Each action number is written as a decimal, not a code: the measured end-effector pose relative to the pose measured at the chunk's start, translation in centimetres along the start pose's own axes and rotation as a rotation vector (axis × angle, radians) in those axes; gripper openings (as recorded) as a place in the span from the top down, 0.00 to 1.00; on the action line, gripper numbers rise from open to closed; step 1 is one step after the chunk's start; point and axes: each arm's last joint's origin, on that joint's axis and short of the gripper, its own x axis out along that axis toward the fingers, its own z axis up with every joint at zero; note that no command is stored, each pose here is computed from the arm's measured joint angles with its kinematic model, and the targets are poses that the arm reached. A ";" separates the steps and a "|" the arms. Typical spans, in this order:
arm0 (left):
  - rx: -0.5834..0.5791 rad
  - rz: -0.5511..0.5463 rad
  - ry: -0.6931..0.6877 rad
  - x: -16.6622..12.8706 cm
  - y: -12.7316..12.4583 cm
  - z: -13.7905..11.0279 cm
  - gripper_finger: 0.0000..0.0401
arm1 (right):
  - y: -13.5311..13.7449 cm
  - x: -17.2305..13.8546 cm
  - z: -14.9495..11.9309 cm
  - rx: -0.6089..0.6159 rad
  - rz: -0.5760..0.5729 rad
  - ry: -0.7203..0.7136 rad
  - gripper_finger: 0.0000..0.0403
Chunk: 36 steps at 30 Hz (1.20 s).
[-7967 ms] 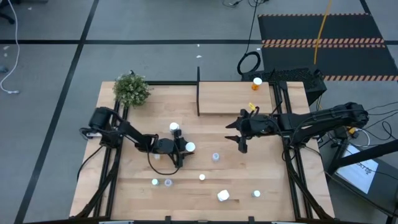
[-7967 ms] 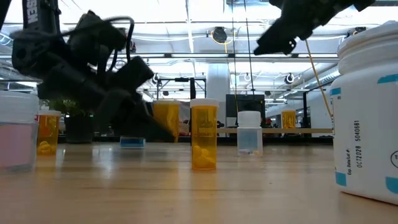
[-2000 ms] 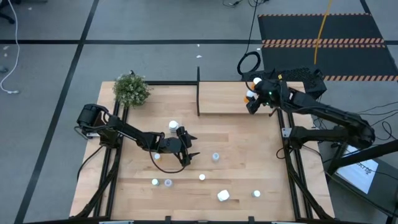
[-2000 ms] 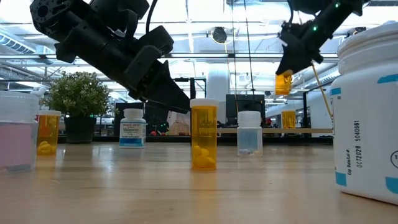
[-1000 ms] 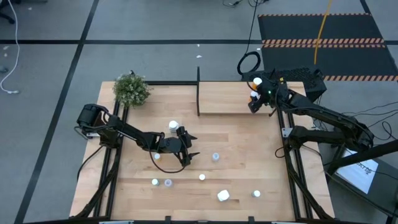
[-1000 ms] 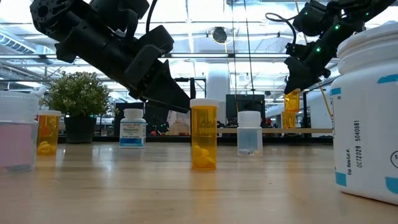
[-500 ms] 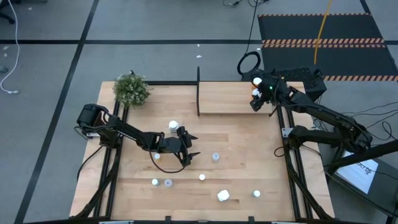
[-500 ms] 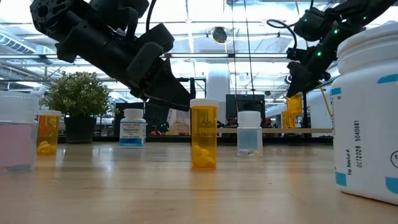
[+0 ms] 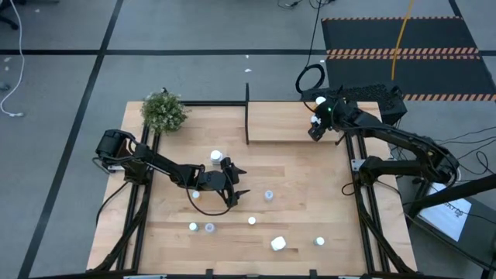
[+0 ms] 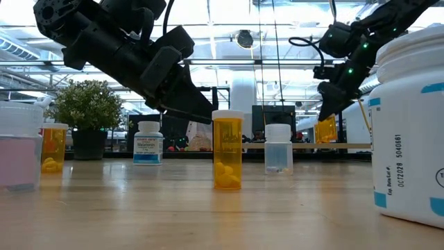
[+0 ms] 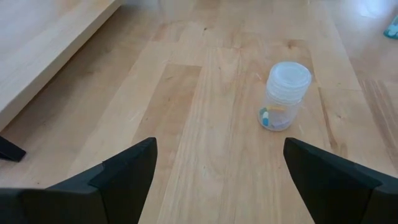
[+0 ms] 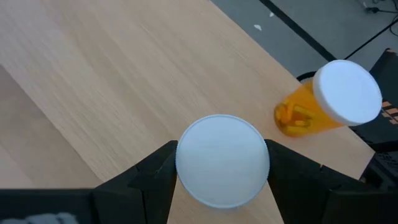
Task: Pick and place medicine bottles onto shelf by color
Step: Put the large orange pill bottle on the shelf aligned with the other large orange pill bottle
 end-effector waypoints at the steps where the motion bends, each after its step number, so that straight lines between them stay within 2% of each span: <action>1: 0.000 0.000 0.000 0.0 0.0 0.0 0.12 | 0.0 0.0 0.0 0.005 0.000 0.001 0.46; 17: 0.003 0.000 -0.001 0.0 0.0 0.0 0.12 | 0.1 1.0 -1.0 0.013 -0.034 -0.034 0.46; 27: 0.002 0.000 -0.001 0.0 0.0 0.0 0.12 | 0.1 1.1 -1.1 0.012 -0.035 -0.031 0.39; 36: 0.001 0.000 -0.001 0.0 0.0 0.0 0.12 | 0.0 0.9 -0.2 0.015 -0.062 -0.101 0.33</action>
